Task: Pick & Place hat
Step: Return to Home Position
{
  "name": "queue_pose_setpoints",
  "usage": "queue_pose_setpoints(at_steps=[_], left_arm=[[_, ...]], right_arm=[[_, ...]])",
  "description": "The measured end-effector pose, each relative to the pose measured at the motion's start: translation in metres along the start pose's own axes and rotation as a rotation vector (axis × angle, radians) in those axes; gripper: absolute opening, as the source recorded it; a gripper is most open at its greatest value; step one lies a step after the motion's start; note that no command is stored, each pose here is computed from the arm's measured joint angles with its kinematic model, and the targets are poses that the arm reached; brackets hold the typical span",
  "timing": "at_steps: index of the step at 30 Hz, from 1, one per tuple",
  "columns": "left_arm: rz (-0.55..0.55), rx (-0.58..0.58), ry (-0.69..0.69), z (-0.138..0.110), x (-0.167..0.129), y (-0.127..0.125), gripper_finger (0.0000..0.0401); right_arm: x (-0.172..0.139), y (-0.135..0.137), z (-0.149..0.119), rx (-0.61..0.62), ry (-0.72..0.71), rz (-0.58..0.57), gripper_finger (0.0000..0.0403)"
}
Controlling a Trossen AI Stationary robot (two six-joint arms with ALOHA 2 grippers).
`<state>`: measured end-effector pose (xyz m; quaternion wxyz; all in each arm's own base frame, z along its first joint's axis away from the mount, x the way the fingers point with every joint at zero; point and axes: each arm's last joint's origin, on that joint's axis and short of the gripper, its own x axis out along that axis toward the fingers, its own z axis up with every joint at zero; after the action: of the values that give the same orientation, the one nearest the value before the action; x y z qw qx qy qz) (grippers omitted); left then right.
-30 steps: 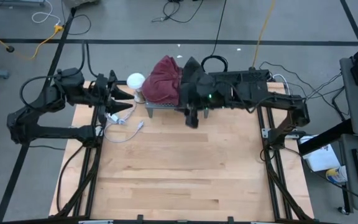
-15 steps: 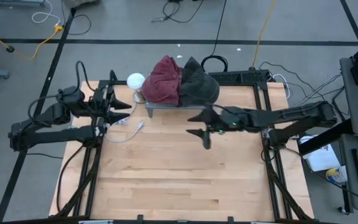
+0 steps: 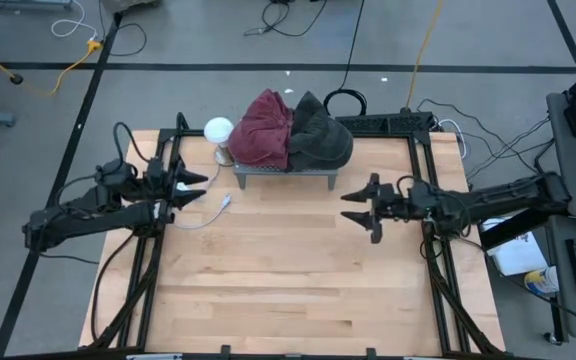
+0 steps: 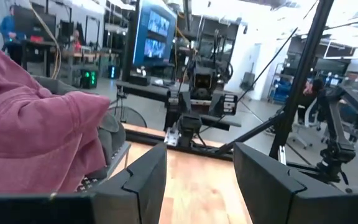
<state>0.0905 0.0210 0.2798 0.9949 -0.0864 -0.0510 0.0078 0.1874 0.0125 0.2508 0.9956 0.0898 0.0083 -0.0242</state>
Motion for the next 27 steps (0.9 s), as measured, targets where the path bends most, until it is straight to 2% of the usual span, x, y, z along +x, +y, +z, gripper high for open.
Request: queue_pose_setpoints(at_steps=[10,15,20,27], left_arm=[[0.065,-0.020,-0.035,-0.039,0.002,0.011,0.0186],[0.063,-0.017,-0.069,-0.053,0.004,0.014,0.0186],[0.055,-0.030,-0.098,-0.065,0.005,0.017,0.0187],[0.096,-0.027,-0.095,-0.071,0.005,0.020,0.0187]], right_arm=[[-0.033,-0.016,-0.053,0.091,-0.041,-0.060,0.0210],[-0.042,-0.021,-0.070,0.086,-0.048,-0.066,0.0210],[-0.048,-0.023,-0.077,0.078,-0.055,-0.064,0.0210],[-0.056,-0.025,-0.072,0.048,-0.098,-0.067,0.0210]])
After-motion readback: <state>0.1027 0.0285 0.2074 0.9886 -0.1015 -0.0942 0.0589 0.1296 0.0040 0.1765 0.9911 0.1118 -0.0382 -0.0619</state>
